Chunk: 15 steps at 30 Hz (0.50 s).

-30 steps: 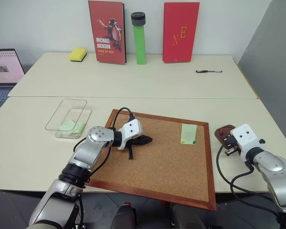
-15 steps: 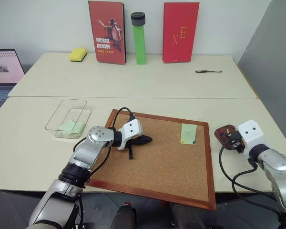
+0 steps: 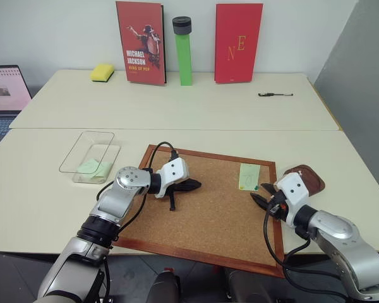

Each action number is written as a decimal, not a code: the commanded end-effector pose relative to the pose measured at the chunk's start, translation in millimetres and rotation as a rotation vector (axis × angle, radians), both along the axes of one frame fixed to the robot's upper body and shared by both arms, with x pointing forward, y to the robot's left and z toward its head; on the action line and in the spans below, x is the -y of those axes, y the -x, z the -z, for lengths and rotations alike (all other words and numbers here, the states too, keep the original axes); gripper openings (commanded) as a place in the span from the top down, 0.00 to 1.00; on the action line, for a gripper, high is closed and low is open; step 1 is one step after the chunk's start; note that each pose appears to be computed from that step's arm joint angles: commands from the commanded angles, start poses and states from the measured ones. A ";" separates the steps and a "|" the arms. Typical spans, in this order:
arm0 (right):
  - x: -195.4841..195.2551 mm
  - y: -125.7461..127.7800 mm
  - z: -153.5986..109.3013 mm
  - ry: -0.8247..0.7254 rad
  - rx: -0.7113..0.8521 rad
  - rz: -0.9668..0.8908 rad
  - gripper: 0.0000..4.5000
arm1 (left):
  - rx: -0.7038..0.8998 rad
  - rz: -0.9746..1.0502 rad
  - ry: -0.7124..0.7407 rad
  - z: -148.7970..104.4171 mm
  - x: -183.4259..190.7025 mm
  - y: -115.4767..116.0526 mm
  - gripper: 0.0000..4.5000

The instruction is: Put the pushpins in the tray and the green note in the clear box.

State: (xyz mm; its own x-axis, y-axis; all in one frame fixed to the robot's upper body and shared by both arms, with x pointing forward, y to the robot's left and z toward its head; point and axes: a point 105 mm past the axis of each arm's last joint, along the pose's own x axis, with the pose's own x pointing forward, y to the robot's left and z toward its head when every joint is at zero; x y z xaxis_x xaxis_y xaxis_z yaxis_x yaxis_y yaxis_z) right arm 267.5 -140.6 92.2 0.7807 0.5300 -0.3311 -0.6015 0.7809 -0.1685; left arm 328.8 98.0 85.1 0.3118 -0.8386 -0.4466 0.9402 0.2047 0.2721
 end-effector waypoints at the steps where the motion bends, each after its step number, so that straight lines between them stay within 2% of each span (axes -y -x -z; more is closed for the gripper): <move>1: -1.8 -9.6 -8.2 0.012 0.055 0.000 0.50 | -0.043 -0.037 -0.076 17.7 -12.5 0.1 1.00; 14: 4.8 -13.4 -6.3 0.023 0.060 0.026 0.50 | -0.040 -0.044 -0.078 17.8 -15.4 0.1 1.00; 15: 4.7 -13.6 -6.4 0.022 0.060 0.026 0.54 | -0.039 -0.044 -0.078 17.7 -15.3 -0.1 1.00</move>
State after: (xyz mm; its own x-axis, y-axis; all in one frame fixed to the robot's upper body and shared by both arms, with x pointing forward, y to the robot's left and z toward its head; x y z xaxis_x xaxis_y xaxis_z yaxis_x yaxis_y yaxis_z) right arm 279.0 -144.5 88.9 0.7994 0.4996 -0.3336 -0.5783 0.7904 -0.2020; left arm 328.9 98.5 85.3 0.3125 -0.8378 -0.4478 0.9399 0.2043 0.2737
